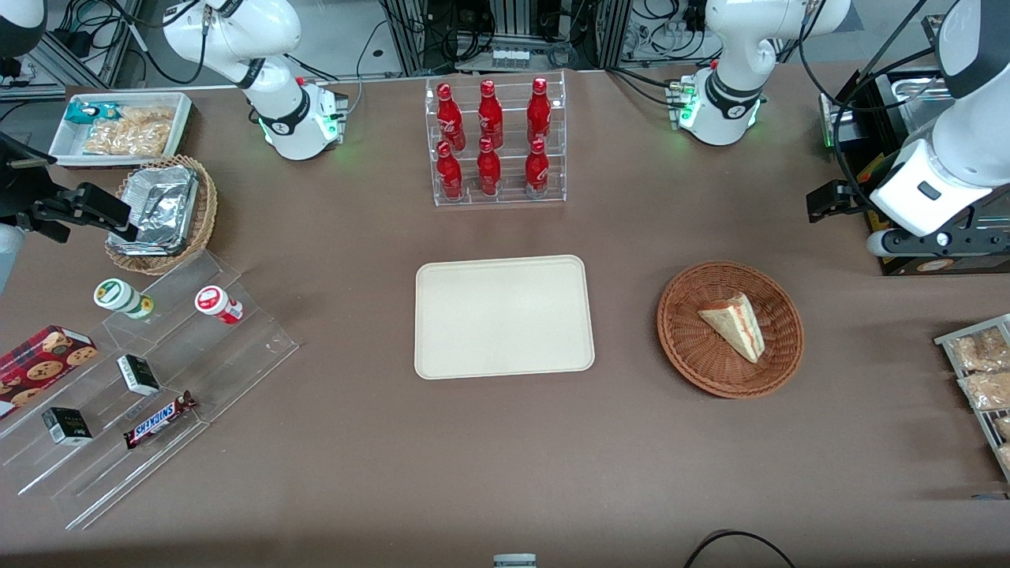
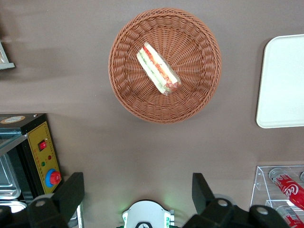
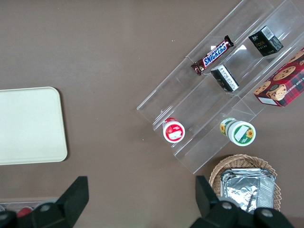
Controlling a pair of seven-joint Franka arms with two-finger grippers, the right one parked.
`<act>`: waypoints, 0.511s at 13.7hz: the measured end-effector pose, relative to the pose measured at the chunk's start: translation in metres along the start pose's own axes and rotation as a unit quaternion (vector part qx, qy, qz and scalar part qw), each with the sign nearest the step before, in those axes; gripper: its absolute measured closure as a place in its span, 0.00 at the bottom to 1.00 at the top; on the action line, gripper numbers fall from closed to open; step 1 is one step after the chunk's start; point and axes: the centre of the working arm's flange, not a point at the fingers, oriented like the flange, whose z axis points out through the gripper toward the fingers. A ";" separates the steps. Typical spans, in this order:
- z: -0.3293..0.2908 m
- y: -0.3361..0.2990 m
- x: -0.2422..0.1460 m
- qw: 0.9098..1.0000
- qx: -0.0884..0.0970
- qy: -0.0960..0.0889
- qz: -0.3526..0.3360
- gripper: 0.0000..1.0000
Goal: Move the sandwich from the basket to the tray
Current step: 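Move the left gripper over the wicker basket holding the sandwich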
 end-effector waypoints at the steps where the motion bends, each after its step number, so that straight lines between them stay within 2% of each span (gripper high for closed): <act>1: 0.000 0.000 0.000 1.000 0.000 -0.001 0.000 0.00; 4: 0.007 0.000 0.003 1.000 0.000 -0.009 0.000 0.00; 7: 0.032 0.001 0.014 0.999 0.002 -0.035 0.001 0.00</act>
